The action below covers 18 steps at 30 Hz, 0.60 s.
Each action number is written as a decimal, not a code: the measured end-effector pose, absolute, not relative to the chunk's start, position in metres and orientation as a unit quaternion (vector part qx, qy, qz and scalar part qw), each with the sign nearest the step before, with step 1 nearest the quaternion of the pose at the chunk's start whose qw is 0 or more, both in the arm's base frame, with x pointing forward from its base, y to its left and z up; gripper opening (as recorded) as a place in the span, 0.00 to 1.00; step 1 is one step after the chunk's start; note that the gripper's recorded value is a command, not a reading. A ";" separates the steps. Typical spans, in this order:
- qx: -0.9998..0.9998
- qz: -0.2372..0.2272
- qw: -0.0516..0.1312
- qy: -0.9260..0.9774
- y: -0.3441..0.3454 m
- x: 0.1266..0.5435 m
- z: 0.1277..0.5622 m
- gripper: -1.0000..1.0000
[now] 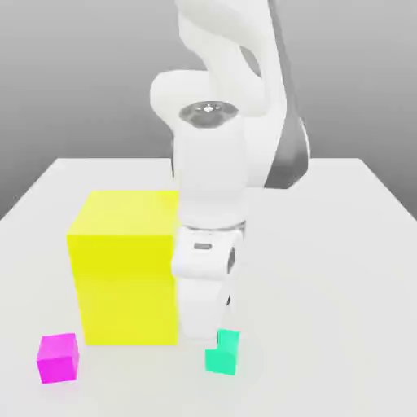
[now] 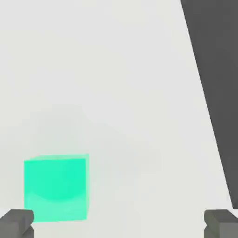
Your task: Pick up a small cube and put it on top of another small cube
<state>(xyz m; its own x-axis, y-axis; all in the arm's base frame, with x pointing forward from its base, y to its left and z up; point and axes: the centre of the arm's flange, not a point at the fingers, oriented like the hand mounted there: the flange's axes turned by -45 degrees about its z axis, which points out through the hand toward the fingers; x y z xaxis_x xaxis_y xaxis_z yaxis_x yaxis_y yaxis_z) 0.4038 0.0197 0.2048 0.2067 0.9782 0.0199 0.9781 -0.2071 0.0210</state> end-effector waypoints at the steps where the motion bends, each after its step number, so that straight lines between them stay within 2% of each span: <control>1: 0.776 0.007 0.002 0.631 0.021 0.399 0.198 1.00; 7: 0.773 0.003 0.008 0.634 0.023 0.398 0.168 1.00; 12: 0.779 -0.003 0.002 0.627 0.022 0.395 0.136 1.00; 13: 0.784 -0.012 0.000 0.620 0.020 0.395 0.135 0.00; 18: 0.784 -0.013 -0.001 0.620 0.020 0.395 0.134 0.00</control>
